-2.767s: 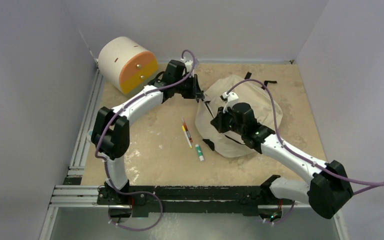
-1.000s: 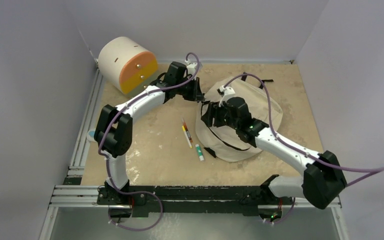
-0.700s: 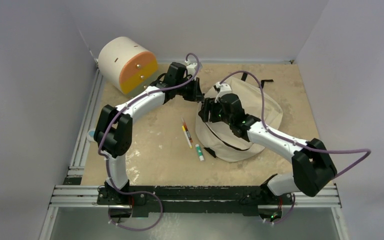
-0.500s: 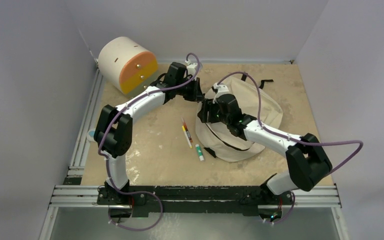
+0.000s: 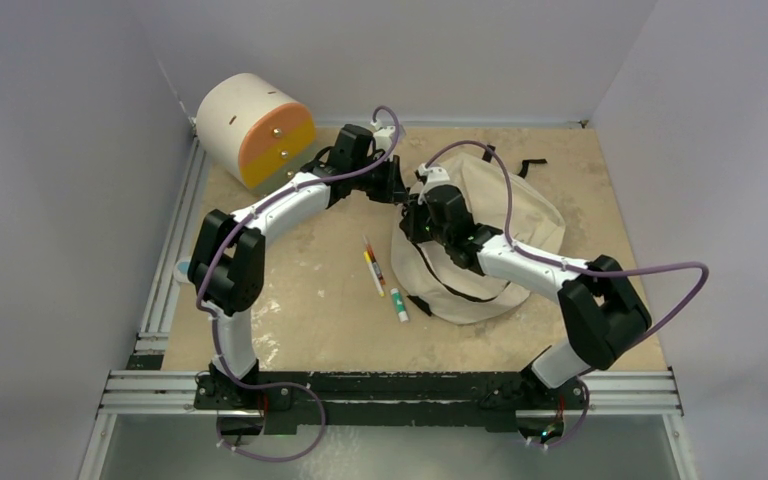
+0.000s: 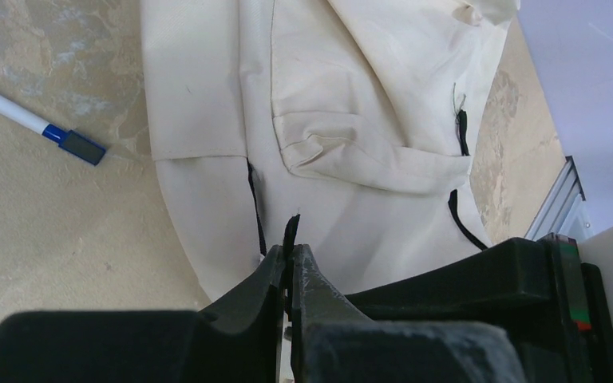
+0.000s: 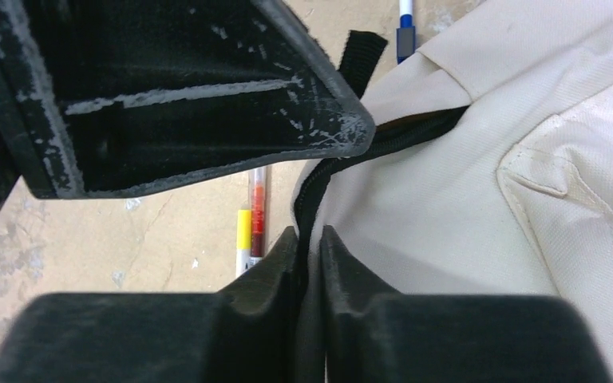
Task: Pack the student bag
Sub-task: Zip the student bag at the center of the board.
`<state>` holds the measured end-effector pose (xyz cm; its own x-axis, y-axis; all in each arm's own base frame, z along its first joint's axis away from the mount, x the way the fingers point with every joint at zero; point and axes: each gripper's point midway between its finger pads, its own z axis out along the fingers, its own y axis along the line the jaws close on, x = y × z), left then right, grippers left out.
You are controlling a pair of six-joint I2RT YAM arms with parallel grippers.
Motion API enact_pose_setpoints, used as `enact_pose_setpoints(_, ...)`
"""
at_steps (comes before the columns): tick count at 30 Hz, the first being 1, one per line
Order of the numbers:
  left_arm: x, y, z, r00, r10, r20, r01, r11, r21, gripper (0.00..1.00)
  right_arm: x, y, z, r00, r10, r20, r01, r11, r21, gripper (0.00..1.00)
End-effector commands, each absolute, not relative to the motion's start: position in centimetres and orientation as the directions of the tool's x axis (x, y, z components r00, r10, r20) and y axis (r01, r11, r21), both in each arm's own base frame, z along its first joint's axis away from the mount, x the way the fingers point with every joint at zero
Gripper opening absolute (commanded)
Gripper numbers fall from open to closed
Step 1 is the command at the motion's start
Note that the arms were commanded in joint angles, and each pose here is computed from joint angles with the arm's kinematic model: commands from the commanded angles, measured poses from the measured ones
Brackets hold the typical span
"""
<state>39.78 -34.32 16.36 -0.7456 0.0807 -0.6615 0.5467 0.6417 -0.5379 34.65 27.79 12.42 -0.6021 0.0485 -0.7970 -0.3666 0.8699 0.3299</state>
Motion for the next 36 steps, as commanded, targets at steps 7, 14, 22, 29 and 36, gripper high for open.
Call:
enact_pose_setpoints(7,42.9,-35.7,18.9,-0.691,0.036,-0.721,0.58,0.623,-0.525,0.0,32.5,28.7,16.3,-0.555,0.065,-0.829,-0.47,0.798,0.378,0.0)
enact_pose_setpoints(14,45.4,-36.5,17.9,-0.688,0.05,-0.724,0.572,0.651,-0.498,0.0,29.7,28.6,16.0,-0.583,0.011,-0.813,-0.536,0.746,0.395,0.0)
enact_pose_setpoints(22,47.7,-36.4,16.2,-0.691,0.051,-0.721,0.546,0.691,-0.474,0.0,27.7,27.8,17.2,-0.572,-0.004,-0.82,-0.574,0.717,0.397,0.0)
enact_pose_setpoints(29,49.7,-37.7,16.0,-0.69,0.029,-0.723,0.543,0.682,-0.491,0.0,26.0,28.1,17.2,-0.572,-0.054,-0.818,-0.635,0.66,0.401,0.0)
enact_pose_setpoints(36,50.8,-38.7,15.6,-0.691,0.016,-0.722,0.546,0.667,-0.508,0.0,25.6,28.4,17.2,-0.564,-0.074,-0.822,-0.661,0.637,0.397,0.0)
